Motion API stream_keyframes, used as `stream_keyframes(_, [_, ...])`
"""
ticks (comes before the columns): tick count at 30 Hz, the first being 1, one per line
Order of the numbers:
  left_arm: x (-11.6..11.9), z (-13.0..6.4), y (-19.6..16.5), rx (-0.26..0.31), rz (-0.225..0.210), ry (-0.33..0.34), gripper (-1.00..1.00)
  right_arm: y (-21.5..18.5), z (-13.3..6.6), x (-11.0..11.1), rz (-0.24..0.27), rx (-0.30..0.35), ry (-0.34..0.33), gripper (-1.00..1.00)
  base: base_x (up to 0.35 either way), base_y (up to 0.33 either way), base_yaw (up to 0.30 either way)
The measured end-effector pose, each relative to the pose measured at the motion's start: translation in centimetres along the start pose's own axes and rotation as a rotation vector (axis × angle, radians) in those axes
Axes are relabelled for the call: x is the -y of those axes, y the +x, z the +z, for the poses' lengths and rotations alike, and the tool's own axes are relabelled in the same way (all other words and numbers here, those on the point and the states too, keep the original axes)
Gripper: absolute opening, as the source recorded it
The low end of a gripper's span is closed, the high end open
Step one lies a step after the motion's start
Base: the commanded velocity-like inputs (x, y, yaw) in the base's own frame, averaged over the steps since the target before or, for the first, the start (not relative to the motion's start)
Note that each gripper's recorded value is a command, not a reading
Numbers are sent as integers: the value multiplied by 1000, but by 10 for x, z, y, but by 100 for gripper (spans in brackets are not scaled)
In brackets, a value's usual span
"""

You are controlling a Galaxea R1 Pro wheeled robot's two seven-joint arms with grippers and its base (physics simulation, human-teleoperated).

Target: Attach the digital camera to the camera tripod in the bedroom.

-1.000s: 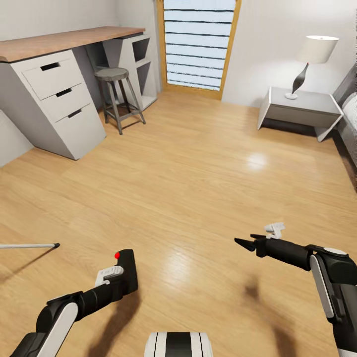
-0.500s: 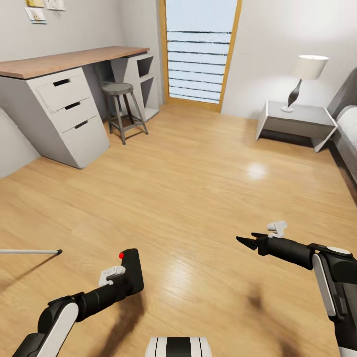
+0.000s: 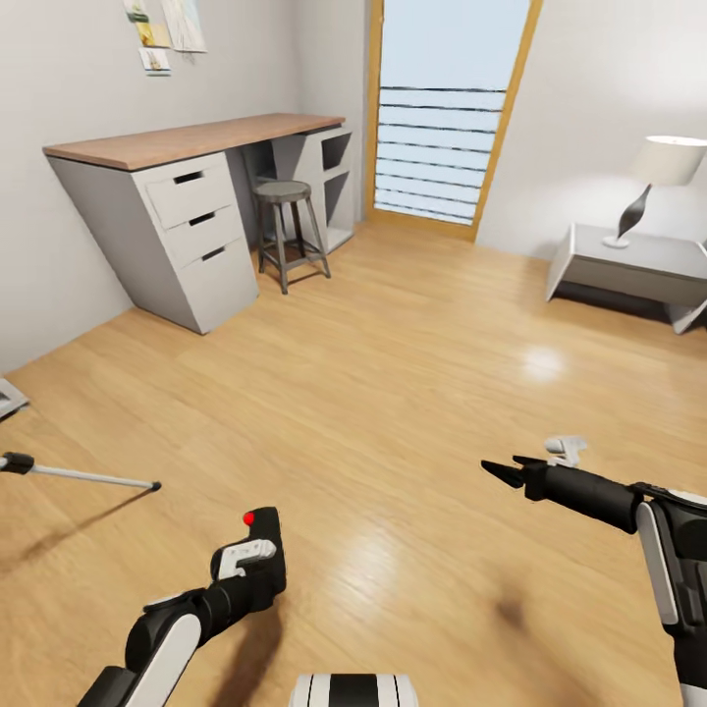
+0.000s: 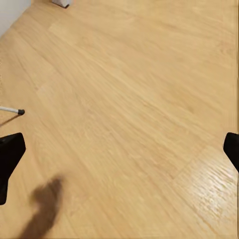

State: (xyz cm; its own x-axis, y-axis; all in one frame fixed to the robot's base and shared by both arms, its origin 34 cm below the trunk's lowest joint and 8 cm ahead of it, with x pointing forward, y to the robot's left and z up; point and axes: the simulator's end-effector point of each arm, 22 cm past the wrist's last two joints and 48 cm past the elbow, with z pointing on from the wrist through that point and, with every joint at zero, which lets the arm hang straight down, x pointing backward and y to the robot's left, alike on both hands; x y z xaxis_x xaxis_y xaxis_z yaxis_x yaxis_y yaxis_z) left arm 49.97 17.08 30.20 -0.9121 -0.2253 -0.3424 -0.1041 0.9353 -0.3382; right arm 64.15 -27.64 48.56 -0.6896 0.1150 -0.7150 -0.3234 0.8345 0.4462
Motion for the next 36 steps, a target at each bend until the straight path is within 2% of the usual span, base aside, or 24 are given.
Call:
stream_keyframes(7, [4, 2, 5, -5, 12, -17, -100, -1, -1, 1, 3, 4, 1, 100, 259, -95, 188])
stream_keyframes(24, [2, 3, 8, -11, 17, -34, -100, 0, -2, 1, 7, 2, -1, 100, 308, -167, 39])
stream_keyframes(30, [2, 3, 8, -10, 17, -35, -100, -1, -3, 2, 5, 1, 1, 100, 298, -180, 179])
stream_keyframes(36, [6, -2, 2, 3, 12, -38, -100, -6, -8, 1, -6, 9, 4, 100, 118, -77, 224])
